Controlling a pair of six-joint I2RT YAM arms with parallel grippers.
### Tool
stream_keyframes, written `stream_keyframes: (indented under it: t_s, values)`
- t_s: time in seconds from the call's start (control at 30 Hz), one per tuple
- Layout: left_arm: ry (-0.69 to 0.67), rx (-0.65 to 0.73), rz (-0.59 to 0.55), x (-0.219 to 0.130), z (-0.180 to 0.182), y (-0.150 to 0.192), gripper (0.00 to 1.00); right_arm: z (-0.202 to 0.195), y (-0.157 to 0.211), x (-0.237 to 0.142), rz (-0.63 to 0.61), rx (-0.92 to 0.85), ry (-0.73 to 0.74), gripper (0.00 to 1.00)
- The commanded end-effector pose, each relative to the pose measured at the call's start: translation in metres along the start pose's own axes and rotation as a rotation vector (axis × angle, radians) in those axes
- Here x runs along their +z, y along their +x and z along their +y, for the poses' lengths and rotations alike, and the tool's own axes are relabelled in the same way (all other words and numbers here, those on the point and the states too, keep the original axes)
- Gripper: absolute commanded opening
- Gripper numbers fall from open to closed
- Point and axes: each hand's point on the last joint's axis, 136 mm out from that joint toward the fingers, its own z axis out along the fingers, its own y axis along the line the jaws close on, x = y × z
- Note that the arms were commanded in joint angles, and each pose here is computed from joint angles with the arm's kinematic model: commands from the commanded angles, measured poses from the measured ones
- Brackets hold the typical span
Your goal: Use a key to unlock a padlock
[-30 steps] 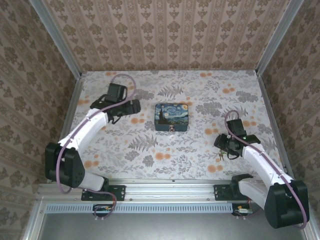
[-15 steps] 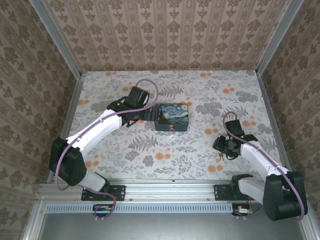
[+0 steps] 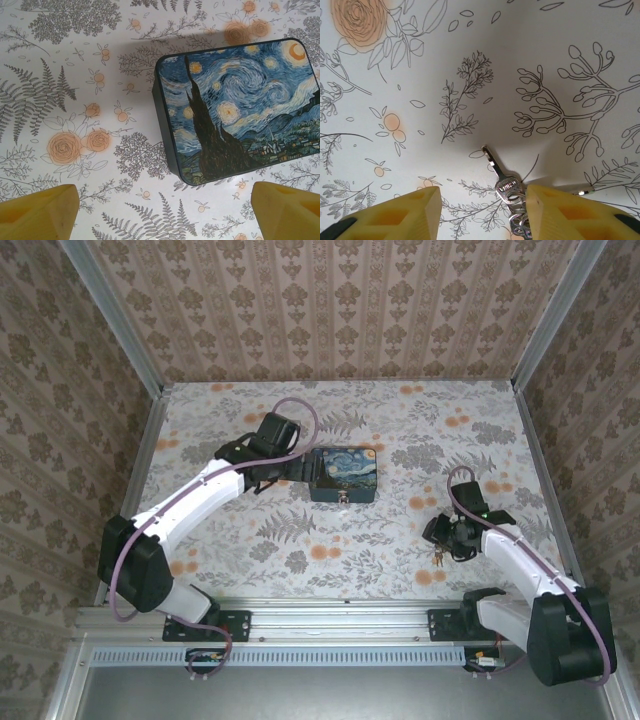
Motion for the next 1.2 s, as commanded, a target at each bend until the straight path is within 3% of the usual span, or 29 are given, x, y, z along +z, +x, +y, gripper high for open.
stream_keyframes:
  t_s: [0.0,0.17,0.43,0.6,0.73,0.9,1.03,1.17]
  values:
    - [0.041,0.049,0.001,-0.005,-0.015,-0.006,0.9,-0.001,-0.003,-0.003,-0.005,-0.013,0.022,0.47]
    - [0.035,0.089,0.058,0.004,-0.03,0.012,0.89,0.002,-0.004,0.0,0.014,-0.043,0.026,0.43]
    - [0.091,0.122,0.069,0.002,-0.05,0.014,0.88,0.0,0.0,0.009,0.062,-0.079,0.06,0.33]
    - [0.107,0.15,0.095,0.004,-0.065,0.017,0.88,0.003,0.008,0.011,0.079,-0.085,0.068,0.34]
    - [0.132,0.153,0.098,0.006,-0.073,0.017,0.87,0.011,0.002,0.002,0.057,-0.097,0.065,0.43]
    - [0.235,0.251,0.182,0.01,-0.122,0.041,0.8,0.018,-0.013,-0.019,0.011,-0.102,0.073,0.46]
    - [0.285,0.235,0.239,0.019,-0.147,0.062,0.75,0.006,-0.013,-0.022,0.021,-0.053,0.106,0.35]
    - [0.3,0.197,0.222,0.018,-0.149,0.061,0.76,-0.013,0.004,-0.016,0.045,0.026,0.158,0.32]
